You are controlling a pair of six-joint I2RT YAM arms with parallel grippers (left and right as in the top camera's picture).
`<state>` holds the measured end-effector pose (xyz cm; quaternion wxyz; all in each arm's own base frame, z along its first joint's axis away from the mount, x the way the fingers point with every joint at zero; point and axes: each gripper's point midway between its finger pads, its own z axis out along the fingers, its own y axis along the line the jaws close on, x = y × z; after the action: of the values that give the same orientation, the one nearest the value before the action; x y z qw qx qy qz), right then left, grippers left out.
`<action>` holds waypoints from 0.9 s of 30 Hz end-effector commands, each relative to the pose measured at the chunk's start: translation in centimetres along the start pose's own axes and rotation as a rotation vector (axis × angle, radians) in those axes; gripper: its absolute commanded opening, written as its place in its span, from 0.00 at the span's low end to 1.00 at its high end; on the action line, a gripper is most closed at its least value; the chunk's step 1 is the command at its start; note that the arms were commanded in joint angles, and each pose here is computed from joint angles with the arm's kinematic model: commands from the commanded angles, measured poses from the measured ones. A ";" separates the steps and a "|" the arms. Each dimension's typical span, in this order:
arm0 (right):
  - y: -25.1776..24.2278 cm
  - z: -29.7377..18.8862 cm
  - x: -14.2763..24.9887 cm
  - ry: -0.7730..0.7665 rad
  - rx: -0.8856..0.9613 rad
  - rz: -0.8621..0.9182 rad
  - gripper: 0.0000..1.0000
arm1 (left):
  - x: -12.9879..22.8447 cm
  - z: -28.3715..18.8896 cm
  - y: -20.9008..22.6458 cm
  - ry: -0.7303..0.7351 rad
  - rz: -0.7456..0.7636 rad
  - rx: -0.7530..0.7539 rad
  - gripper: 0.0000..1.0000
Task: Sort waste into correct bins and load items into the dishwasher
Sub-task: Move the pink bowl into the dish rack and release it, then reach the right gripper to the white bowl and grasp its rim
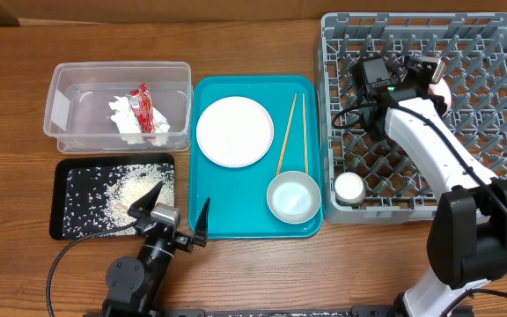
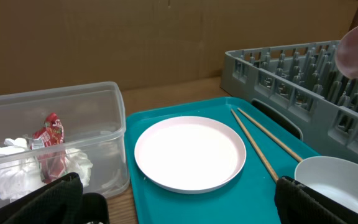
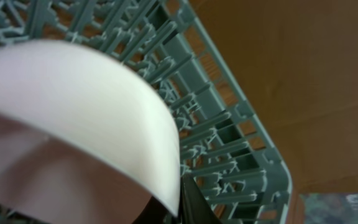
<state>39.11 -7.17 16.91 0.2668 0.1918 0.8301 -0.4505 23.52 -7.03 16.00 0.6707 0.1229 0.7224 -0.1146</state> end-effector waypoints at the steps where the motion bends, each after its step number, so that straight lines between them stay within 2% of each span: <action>1: 2.2 -0.2 2.1 0.098 -0.122 -0.035 0.04 | 0.0 0.0 -0.1 -0.007 0.010 0.008 1.00; 8: 1.8 -1.9 4.3 0.151 -0.111 -0.100 0.05 | 0.0 0.0 -0.1 -0.007 0.010 0.008 1.00; 12: 1.3 -3.3 4.9 0.186 -0.113 -0.075 0.27 | 0.0 0.0 -0.1 -0.007 0.010 0.008 1.00; 15: 2.2 -5.3 5.1 0.221 -0.196 -0.089 0.34 | 0.0 0.0 -0.1 -0.007 0.010 0.008 1.00; 18: 3.9 -8.6 5.1 0.265 -0.351 -0.068 0.41 | 0.0 0.0 -0.1 -0.007 0.010 0.008 1.00; 20: 5.6 -11.5 5.3 0.311 -0.495 -0.050 0.50 | 0.0 0.0 -0.1 -0.007 0.010 0.008 1.00; 22: 7.3 -14.5 5.6 0.353 -0.643 -0.039 0.67 | 0.0 0.0 -0.1 -0.007 0.010 0.008 1.00; 23: 8.3 -16.0 5.8 0.378 -0.722 -0.041 0.71 | 0.0 0.0 -0.1 -0.007 0.010 0.008 1.00; 25: 10.3 -19.0 6.6 0.424 -0.886 -0.085 0.71 | 0.0 0.0 -0.1 -0.007 0.010 0.008 1.00; 27: 12.0 -22.7 7.9 0.466 -1.086 -0.188 0.64 | 0.0 0.0 -0.1 -0.007 0.010 0.008 1.00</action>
<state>35.62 12.27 13.65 0.1551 0.1217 0.9758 -0.0946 23.52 -7.03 16.00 0.6707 0.1227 0.7224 -0.1147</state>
